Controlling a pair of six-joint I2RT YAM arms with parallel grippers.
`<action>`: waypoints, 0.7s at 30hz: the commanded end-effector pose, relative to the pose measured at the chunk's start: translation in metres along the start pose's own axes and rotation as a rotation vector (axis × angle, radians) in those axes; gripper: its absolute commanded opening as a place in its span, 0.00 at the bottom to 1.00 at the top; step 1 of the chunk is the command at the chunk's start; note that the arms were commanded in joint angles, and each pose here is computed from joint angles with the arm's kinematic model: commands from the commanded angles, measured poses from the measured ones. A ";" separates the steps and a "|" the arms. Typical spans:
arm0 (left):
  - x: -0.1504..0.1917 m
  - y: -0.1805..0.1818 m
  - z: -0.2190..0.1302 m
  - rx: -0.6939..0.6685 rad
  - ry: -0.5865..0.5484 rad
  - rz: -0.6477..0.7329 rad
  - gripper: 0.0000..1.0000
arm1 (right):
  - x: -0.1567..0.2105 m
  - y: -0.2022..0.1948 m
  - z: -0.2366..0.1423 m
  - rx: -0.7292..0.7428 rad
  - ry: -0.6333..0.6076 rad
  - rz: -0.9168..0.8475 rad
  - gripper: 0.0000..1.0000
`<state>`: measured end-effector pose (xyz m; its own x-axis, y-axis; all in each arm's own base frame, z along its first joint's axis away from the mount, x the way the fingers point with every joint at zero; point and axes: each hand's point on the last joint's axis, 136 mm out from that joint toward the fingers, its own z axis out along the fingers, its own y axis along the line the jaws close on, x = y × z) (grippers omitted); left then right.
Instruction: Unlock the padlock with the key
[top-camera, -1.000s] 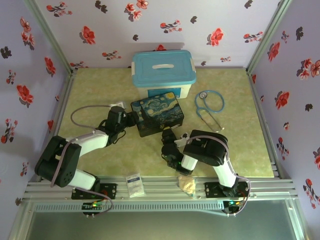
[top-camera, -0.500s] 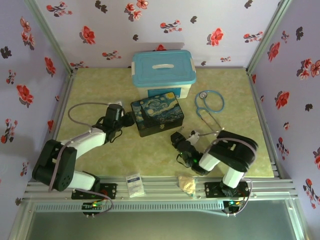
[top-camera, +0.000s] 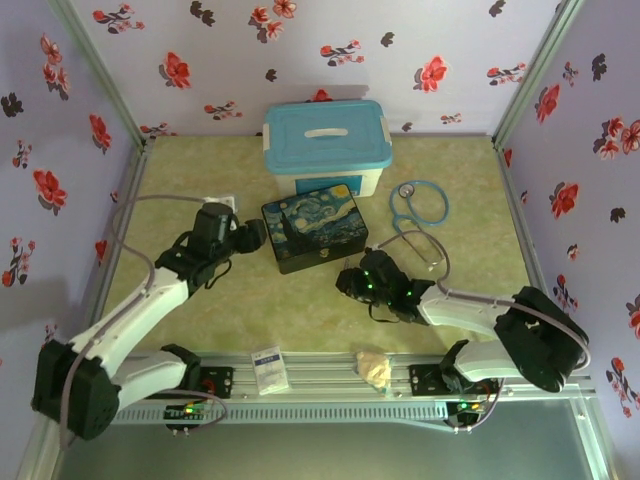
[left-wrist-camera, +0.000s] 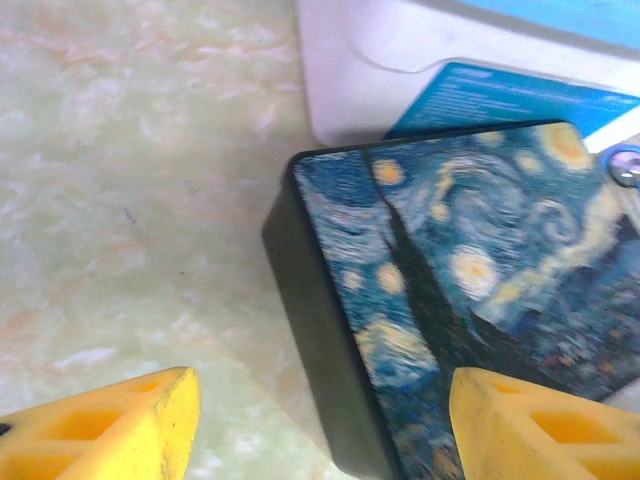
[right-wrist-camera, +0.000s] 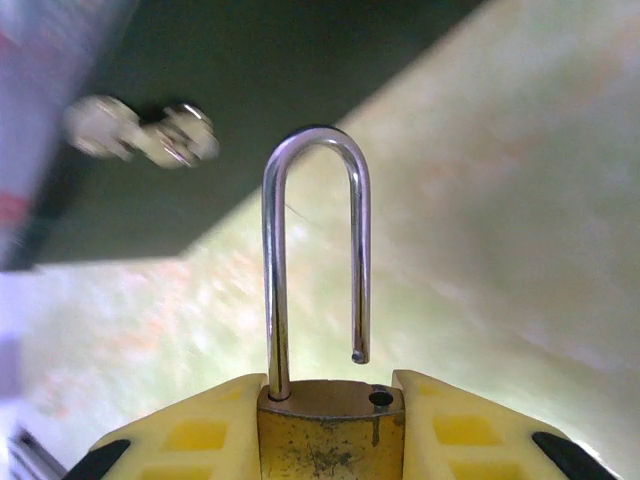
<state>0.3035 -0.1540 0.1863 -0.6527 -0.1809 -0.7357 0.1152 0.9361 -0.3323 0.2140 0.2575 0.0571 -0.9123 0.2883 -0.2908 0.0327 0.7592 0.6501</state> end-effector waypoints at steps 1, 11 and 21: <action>0.018 -0.005 -0.018 0.004 0.043 0.028 0.66 | 0.029 -0.015 -0.017 0.091 0.195 -0.118 0.19; 0.080 -0.072 -0.027 0.225 0.199 0.054 0.67 | 0.028 -0.052 -0.029 0.315 0.317 -0.211 0.24; 0.111 -0.070 -0.020 0.213 0.269 0.072 0.70 | 0.028 -0.082 -0.030 0.482 0.362 -0.274 0.29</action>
<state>0.2131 -0.2363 0.1510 -0.7889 0.0005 -0.6145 0.3238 0.8503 -0.4150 0.1748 0.1968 0.0196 -0.9920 -0.0636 -0.1086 -0.0890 0.9649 0.2473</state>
